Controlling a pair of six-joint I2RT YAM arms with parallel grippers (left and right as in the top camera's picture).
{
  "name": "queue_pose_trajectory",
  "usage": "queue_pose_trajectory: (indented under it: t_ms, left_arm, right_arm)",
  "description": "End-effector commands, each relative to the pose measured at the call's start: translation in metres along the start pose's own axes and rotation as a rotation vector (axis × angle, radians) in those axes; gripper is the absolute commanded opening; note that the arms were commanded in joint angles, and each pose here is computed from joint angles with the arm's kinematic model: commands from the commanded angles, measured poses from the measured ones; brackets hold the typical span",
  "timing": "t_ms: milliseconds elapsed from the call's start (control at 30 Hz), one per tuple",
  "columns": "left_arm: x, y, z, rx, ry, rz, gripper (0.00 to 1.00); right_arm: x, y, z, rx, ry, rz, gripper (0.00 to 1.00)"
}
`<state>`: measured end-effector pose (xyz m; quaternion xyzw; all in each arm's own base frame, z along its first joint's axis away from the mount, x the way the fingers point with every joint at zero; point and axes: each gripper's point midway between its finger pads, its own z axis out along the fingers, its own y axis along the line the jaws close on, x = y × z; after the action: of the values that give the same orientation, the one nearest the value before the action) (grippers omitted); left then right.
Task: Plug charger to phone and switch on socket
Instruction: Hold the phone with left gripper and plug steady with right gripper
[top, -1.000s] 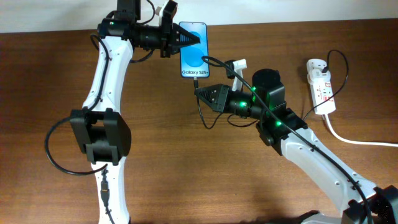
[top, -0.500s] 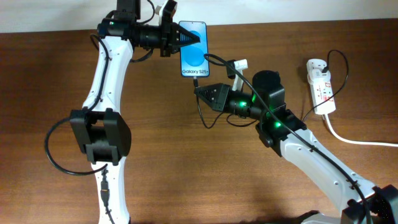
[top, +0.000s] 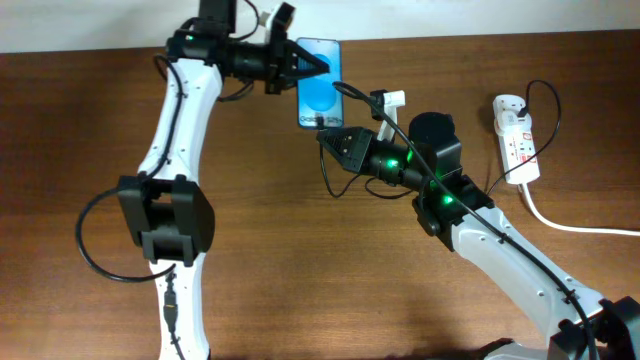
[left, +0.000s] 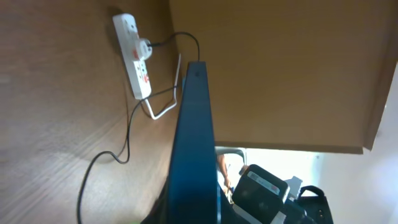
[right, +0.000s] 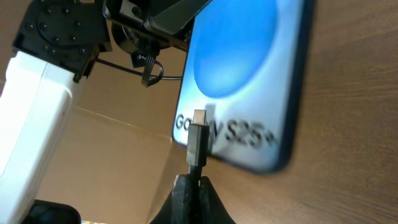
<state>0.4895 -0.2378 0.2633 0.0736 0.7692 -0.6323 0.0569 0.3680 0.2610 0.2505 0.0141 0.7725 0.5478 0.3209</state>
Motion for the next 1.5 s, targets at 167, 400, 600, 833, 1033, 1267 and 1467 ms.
queue_pose_trajectory:
  t_ms: [167,400,600,833,1033,1267,1467]
  left_arm:
    - [-0.008,-0.009,-0.024,0.022,-0.037,0.024,0.0]
    - [-0.007,-0.01,-0.02,0.023,-0.03,0.025,0.0]
    - [-0.007,-0.011,-0.02,0.023,-0.03,0.025,0.0]
    - [-0.006,-0.011,-0.02,0.023,-0.029,0.024,0.0]
    - [-0.004,-0.012,-0.014,0.026,-0.017,0.027,0.0]
    - [0.001,-0.016,-0.002,0.031,0.008,0.031,0.0]
    - [0.001,-0.016,-0.002,0.031,0.008,0.031,0.0]
  right_arm:
    - [-0.001,0.007,0.0,-0.021,0.016,-0.006,0.04]
    - [0.012,0.006,0.003,-0.007,0.055,0.012,0.04]
    - [0.017,0.009,0.006,-0.013,0.068,0.009,0.04]
    - [0.018,0.007,0.006,-0.001,0.067,0.011,0.04]
    - [0.016,0.006,0.006,0.008,0.056,0.011,0.04]
    - [0.015,0.005,0.006,0.009,0.055,0.011,0.04]
    - [0.012,0.003,0.006,0.022,0.037,0.011,0.04]
